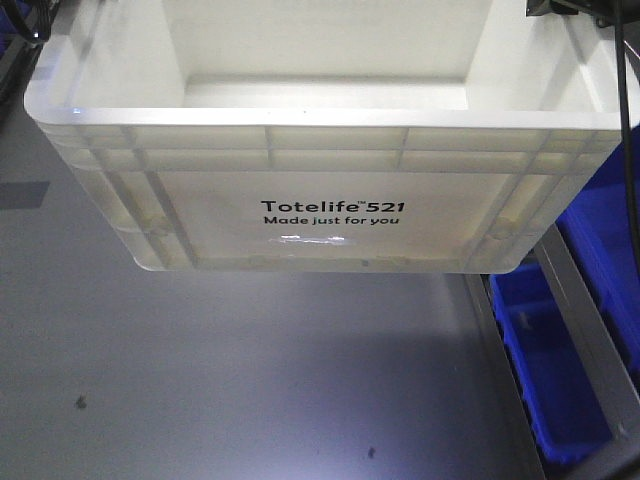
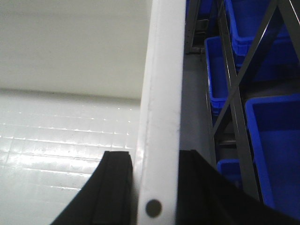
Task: Place moving items into box and shelve
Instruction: 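Hold the white tote by its rims while the base turns toward the blue-bin shelf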
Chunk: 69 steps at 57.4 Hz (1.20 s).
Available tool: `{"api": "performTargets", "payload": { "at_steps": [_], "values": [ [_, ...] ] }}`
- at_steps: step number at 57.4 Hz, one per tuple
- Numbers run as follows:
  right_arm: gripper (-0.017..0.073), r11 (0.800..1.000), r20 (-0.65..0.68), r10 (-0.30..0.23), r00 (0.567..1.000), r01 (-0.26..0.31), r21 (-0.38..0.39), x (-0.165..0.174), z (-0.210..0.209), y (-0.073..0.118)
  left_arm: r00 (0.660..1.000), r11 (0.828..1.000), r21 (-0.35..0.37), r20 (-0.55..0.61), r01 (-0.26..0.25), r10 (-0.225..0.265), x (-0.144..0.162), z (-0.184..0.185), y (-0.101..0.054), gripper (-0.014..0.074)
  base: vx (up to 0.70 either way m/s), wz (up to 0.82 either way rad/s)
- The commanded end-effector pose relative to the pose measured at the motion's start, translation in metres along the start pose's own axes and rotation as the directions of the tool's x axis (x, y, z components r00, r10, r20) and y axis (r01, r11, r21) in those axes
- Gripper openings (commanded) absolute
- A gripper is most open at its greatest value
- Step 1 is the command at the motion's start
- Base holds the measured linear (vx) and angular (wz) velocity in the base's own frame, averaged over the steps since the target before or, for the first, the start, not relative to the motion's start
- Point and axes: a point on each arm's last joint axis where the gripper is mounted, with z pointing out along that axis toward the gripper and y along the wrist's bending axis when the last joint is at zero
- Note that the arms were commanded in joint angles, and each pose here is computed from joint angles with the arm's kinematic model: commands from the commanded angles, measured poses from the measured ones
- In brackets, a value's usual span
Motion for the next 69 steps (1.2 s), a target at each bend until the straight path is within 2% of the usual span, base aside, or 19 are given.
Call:
{"api": "performTargets", "payload": {
  "at_steps": [1, 26, 69],
  "values": [
    [-0.0005, 0.999, 0.236, -0.034, 0.971, 0.033, 0.008, -0.0261, -0.0336, -0.0049, 0.974, 0.999, 0.004, 0.221, -0.042, 0.040, -0.0265, -0.0337, 0.0045, 0.0002, 0.56, -0.03],
    [-0.0005, 0.999, 0.236, -0.034, 0.971, 0.033, 0.008, -0.0261, -0.0336, -0.0049, 0.974, 0.999, 0.004, 0.221, -0.042, 0.040, -0.0265, -0.0337, 0.0045, 0.0002, 0.53, 0.07],
    [-0.0005, 0.999, 0.235, -0.034, 0.971, 0.033, 0.008, -0.0260, -0.0336, -0.0049, 0.974, 0.999, 0.005, 0.222, -0.041, 0.039, -0.0265, -0.0337, 0.0044, 0.0002, 0.41, 0.28]
  ]
}}
